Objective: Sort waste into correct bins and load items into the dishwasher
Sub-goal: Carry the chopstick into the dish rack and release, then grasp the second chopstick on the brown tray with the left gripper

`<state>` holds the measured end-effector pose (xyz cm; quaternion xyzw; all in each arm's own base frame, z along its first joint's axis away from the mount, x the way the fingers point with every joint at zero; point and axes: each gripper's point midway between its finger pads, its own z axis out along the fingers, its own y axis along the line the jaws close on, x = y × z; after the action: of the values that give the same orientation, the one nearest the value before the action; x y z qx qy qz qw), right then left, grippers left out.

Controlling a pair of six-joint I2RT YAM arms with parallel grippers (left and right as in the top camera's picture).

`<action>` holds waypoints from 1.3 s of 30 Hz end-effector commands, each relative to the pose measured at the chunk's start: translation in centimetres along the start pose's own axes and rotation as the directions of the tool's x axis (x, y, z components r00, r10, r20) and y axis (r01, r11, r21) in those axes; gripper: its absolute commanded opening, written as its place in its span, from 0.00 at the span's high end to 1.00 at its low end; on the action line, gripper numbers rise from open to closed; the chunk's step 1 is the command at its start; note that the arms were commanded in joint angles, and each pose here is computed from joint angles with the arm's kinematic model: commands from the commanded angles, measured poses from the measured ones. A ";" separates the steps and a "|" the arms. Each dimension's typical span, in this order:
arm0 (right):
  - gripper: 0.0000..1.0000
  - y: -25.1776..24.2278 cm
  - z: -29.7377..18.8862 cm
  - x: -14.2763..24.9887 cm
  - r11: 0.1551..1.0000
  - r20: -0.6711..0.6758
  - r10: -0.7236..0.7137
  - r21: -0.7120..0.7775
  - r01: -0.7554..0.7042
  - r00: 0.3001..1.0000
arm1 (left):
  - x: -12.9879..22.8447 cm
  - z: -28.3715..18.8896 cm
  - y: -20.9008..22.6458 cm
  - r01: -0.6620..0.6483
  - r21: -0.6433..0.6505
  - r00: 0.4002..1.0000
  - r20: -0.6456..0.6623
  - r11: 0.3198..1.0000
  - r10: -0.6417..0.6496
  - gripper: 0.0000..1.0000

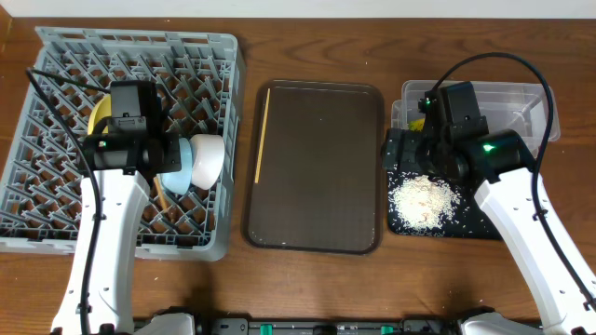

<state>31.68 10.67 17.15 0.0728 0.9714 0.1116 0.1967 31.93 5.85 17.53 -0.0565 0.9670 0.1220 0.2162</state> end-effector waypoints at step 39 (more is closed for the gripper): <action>0.01 -0.5 1.1 -0.2 1.000 -0.020 0.008 0.027 -0.007 1.000 | -0.3 13.8 -23.2 -0.140 0.338 0.987 -0.023 0.931 0.157 0.66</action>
<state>31.87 10.73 16.33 0.0734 0.9740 0.1074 0.1855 41.95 -12.16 1.78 0.0573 0.9766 -0.0149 0.2068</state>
